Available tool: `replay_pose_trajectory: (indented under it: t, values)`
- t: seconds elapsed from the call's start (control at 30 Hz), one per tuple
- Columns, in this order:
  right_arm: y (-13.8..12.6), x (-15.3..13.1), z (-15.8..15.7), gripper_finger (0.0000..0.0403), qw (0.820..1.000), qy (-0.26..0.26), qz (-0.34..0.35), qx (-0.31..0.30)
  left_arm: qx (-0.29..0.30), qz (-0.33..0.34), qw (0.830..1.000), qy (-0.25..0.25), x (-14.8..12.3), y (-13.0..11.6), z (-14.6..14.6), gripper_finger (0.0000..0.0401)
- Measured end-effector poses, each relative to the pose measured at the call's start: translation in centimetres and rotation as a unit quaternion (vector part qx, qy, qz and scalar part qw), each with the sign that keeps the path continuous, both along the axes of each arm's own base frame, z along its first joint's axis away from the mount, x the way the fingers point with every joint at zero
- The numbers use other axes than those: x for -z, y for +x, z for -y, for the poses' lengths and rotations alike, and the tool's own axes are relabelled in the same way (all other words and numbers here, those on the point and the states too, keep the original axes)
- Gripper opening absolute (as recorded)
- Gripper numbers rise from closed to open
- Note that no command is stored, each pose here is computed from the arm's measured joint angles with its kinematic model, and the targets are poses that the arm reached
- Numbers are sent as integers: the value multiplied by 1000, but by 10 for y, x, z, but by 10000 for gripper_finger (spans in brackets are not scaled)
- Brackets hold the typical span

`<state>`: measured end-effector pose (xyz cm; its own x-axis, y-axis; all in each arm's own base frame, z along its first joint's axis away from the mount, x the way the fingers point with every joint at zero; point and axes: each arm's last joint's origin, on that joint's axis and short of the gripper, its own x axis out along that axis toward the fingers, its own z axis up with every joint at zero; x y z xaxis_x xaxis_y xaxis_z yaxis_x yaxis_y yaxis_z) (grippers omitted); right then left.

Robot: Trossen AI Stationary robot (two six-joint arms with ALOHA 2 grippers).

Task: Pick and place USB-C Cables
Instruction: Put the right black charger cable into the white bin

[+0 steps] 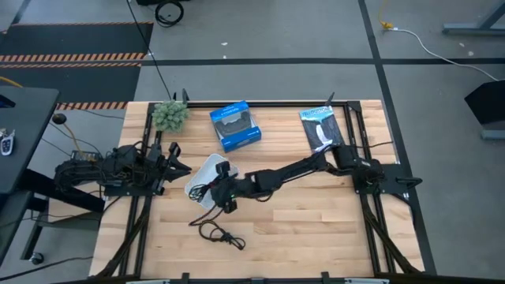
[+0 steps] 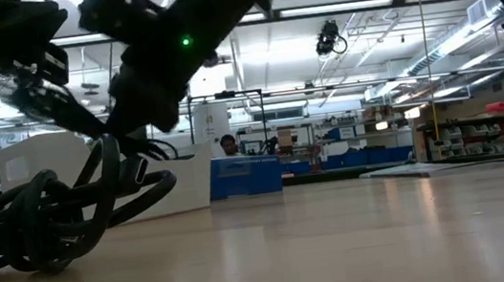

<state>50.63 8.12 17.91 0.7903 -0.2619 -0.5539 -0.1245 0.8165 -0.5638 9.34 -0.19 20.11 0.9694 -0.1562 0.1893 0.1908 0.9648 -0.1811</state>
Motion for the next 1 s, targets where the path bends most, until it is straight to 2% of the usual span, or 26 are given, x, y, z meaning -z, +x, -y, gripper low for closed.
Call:
replay_pose_trajectory:
  t: [0.17, 0.4, 0.7, 0.8, 1.0]
  values:
    - [6, -9, -9, 51, 993, -109, -38, -27, 0, 0, 1000, 0, 0, 0, 0, 57]
    - [5, -10, -12, 51, 975, -203, -67, -53, 0, 0, 1000, 0, 0, 0, 0, 57]
    - [-1, 2, -14, 51, 972, -204, -102, -64, 0, 0, 1000, 0, 0, 0, 0, 57]
    - [-4, 5, -14, 51, 970, -191, -123, -81, 0, 1, 1000, 0, 0, 0, 0, 57]
    - [-6, 8, -10, 51, 973, -167, -136, -77, 0, 1, 1000, 0, 0, 0, 0, 57]
